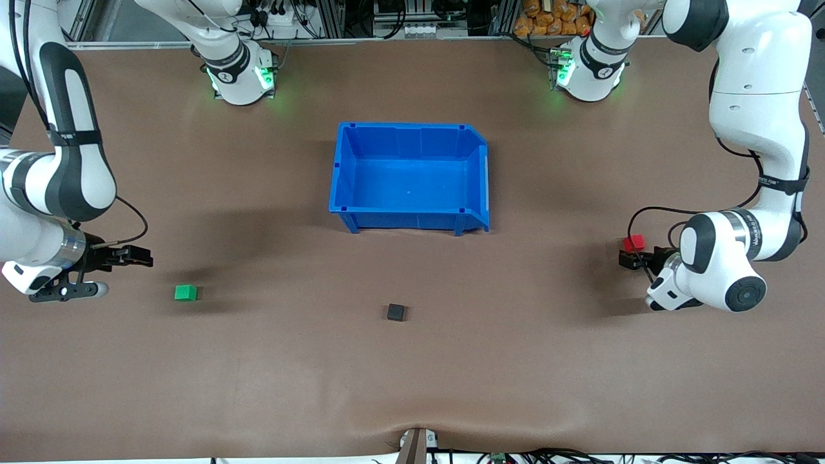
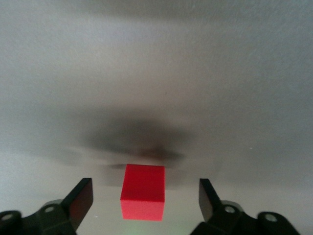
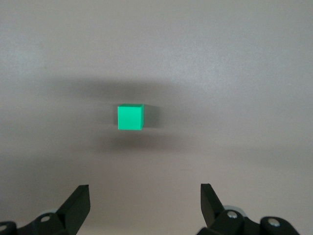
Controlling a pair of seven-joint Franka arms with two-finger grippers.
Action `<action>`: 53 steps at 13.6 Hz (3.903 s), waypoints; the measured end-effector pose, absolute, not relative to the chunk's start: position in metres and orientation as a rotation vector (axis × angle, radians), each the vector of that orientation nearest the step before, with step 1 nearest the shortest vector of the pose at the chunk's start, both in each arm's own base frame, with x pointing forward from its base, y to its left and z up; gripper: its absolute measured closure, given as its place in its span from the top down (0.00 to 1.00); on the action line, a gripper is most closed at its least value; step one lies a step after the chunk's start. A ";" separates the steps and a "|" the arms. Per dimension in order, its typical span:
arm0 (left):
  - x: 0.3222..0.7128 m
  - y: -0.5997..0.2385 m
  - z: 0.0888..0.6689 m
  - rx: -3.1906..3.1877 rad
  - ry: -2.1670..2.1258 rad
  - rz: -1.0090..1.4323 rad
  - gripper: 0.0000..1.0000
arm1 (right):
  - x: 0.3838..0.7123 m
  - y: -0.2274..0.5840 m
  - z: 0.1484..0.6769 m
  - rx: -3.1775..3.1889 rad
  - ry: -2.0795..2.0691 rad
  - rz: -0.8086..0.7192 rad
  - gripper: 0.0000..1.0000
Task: Attach green and red cubes to black cube
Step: 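Close the left gripper on the red cube while the right gripper grasps green, then lift the red cube with the left gripper while the right gripper lifts green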
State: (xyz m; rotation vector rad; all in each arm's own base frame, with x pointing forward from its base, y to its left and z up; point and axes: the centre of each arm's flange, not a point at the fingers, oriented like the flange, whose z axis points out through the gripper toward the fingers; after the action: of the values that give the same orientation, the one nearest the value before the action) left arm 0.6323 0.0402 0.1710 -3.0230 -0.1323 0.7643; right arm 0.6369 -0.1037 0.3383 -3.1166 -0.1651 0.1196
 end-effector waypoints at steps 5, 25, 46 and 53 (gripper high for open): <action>0.630 0.040 0.168 -3.022 -0.122 0.775 0.71 | 0.662 -0.088 0.264 -3.086 -0.132 0.032 1.00; 0.631 0.040 0.169 -3.045 -0.139 0.768 0.39 | 0.670 -0.077 0.201 -3.086 -0.138 0.049 0.96; 0.718 -0.225 0.194 -2.915 -1.707 0.350 0.39 | 0.699 -0.040 0.269 -2.767 -1.442 -0.180 0.39; 0.716 -0.295 0.185 -2.685 -2.176 0.501 0.39 | 0.706 0.008 0.304 -2.775 -0.913 -0.347 0.39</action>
State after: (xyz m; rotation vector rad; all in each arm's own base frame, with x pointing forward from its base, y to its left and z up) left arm 0.7159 -0.2952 0.1854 -2.6847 -2.1761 0.5013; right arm 0.7056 0.0077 0.3043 -2.7750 -0.9131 -0.3474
